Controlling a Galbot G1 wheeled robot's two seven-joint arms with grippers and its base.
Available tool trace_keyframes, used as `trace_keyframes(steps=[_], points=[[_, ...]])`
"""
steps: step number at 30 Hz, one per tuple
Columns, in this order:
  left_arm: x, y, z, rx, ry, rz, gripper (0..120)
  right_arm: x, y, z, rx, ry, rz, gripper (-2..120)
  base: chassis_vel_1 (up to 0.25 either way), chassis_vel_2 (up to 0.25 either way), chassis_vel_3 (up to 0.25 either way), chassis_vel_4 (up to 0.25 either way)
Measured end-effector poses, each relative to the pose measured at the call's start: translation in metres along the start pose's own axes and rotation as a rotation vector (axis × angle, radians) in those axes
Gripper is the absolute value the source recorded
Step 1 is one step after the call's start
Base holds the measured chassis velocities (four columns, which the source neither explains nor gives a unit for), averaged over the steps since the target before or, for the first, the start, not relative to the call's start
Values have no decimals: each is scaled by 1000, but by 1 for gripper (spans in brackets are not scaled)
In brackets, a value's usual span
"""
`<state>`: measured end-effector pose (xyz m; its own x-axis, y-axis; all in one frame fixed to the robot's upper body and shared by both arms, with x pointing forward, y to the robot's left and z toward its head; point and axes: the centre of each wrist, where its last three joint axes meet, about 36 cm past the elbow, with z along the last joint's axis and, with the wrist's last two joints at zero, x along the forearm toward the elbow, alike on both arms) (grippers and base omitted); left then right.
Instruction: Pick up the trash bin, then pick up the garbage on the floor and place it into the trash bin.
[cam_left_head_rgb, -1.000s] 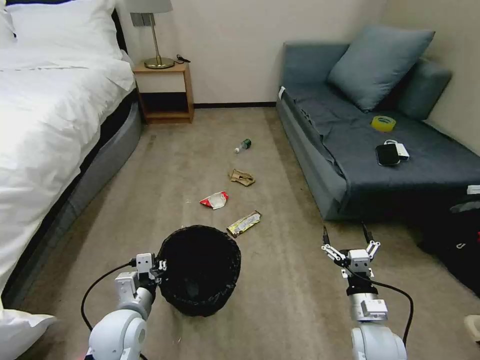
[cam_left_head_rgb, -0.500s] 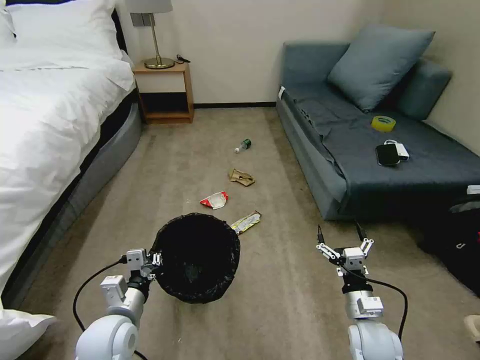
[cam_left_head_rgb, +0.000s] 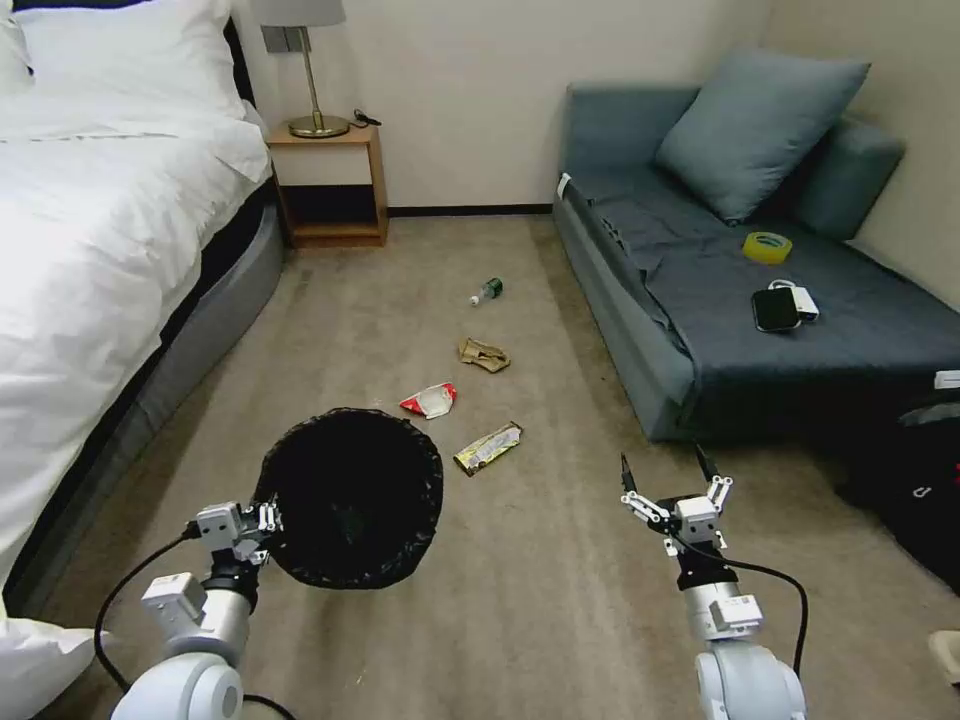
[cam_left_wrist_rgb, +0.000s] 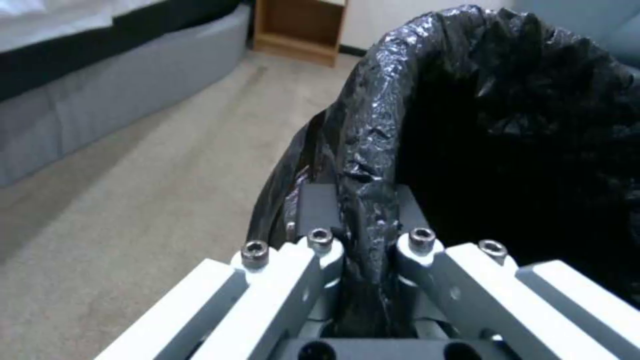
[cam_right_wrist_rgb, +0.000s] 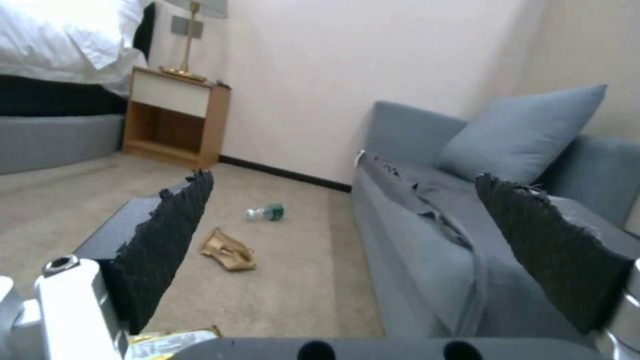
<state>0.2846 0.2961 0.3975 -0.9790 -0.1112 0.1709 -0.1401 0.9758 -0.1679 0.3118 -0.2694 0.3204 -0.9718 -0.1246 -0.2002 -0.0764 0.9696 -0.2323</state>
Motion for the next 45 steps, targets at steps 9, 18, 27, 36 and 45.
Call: trace_keyframes(steps=[9, 18, 27, 36, 45], points=[[-6, -8, -5, 3, -51, -10, 4, 0, 4, 0, -3, 5, -17, 100, 0, 0, 0, 0], [-12, -6, -6, 11, -69, -22, 4, 2, 3, 1, -3, 10, -16, 100, 0, 0, 0, 0], [-13, -7, -6, 14, -79, -26, 4, 3, 2, 1, -4, 10, -11, 100, 0, 0, 0, 0], [-14, -8, -7, 11, -89, -27, 4, 5, 1, 2, -3, 13, -7, 100, 0, 0, 0, 0], [-16, -9, -8, 9, -96, -22, 4, 4, 0, 2, -6, 12, -1, 100, 0, 0, 0, 0]])
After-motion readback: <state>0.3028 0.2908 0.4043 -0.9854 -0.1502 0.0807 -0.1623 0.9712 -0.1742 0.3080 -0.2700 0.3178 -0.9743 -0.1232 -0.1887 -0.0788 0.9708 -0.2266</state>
